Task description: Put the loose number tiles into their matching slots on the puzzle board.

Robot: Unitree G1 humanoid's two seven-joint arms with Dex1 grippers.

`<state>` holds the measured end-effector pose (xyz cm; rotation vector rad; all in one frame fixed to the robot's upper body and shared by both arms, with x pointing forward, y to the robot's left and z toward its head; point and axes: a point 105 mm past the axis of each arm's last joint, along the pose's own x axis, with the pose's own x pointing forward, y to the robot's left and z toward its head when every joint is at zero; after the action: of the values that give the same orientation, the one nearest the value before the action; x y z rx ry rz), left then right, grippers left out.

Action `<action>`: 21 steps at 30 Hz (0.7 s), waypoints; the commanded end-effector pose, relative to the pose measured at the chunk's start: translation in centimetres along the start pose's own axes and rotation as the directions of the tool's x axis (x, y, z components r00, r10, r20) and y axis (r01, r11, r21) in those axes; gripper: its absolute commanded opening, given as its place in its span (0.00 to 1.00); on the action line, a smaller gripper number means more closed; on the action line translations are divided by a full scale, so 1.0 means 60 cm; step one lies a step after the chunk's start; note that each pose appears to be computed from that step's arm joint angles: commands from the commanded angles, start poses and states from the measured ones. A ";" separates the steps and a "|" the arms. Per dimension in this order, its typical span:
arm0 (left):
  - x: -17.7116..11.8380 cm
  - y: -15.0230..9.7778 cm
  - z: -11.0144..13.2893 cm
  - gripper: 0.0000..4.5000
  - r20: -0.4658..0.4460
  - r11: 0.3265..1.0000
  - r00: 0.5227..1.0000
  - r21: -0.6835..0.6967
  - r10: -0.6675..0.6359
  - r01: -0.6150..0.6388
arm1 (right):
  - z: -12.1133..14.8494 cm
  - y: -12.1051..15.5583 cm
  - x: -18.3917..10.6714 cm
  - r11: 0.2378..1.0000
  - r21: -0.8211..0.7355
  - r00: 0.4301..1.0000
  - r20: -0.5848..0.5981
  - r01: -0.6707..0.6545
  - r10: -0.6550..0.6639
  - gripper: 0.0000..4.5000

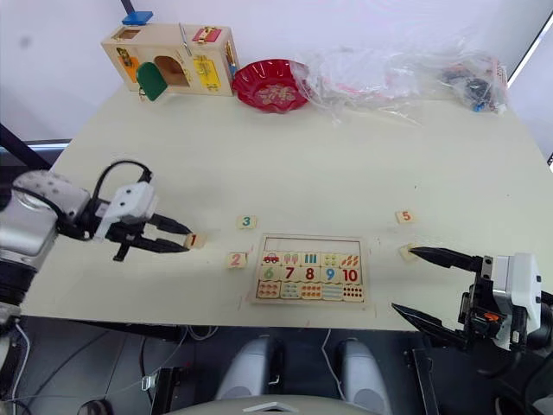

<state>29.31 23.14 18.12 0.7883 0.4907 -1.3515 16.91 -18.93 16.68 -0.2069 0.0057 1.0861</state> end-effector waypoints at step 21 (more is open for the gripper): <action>0.078 0.008 0.149 0.28 -0.392 0.974 0.903 0.059 -0.178 0.218 | 0.032 0.001 -0.006 0.988 -0.118 0.995 0.009 0.101 -0.101 1.00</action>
<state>29.37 13.62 20.25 1.0778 0.8408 -1.4285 16.58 -18.89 17.73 -0.2640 -0.0290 1.0013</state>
